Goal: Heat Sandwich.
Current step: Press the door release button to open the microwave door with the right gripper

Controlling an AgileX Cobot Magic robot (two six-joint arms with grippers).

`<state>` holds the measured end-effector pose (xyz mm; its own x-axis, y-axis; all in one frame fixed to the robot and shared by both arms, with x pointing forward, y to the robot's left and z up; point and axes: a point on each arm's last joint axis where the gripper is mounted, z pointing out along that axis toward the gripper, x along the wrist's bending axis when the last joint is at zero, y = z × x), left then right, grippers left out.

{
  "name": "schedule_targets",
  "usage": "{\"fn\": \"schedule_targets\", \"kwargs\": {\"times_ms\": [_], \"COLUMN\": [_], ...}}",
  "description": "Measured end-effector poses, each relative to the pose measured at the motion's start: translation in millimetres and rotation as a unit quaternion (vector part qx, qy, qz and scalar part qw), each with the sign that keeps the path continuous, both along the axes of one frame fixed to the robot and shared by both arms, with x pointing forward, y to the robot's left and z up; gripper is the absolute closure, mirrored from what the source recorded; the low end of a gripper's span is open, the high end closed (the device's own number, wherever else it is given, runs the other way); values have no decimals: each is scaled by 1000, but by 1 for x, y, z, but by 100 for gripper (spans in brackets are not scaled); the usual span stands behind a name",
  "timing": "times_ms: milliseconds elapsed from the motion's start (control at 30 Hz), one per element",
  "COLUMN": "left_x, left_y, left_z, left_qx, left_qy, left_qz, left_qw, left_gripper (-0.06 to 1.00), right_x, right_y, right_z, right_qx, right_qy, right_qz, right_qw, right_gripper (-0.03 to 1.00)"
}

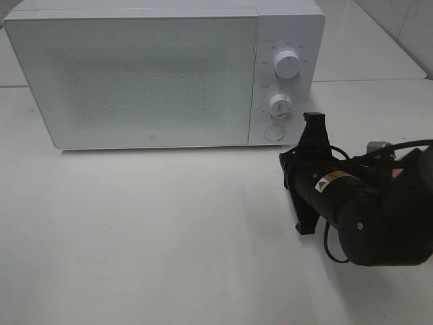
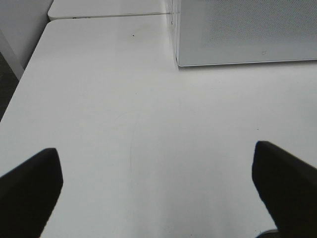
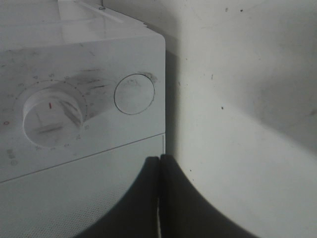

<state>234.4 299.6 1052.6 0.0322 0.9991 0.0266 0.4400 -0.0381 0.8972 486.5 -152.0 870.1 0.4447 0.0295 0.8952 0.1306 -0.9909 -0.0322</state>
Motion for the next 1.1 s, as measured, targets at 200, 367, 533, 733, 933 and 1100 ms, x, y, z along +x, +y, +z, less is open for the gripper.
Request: {"fn": "schedule_targets", "kwargs": {"times_ms": [200, 367, 533, 733, 933, 1100], "left_x": [0, 0, 0, 0, 0, 0], "left_y": [0, 0, 0, 0, 0, 0], "left_z": [0, 0, 0, 0, 0, 0], "left_qx": [0, 0, 0, 0, 0, 0], "left_qy": [0, 0, 0, 0, 0, 0], "left_qz": [0, 0, 0, 0, 0, 0], "left_qw": [1000, 1000, 1000, 1000, 1000, 1000], "left_gripper": [-4, -4, -4, -4, -4, -4], "right_x": [23, 39, 55, 71, 77, 82], "right_y": [0, -3, -5, -8, -4, -2], "right_z": [-5, -6, 0, -3, -10, -12], "right_qx": [1, 1, -11, -19, -21, -21], "right_qy": [11, 19, 9, 14, 23, 21], "right_qz": [2, 5, 5, 6, 9, 11], "right_qw": [1000, 1000, 1000, 1000, 999, 1000], "right_gripper": [96, 96, 96, 96, 96, 96]}}
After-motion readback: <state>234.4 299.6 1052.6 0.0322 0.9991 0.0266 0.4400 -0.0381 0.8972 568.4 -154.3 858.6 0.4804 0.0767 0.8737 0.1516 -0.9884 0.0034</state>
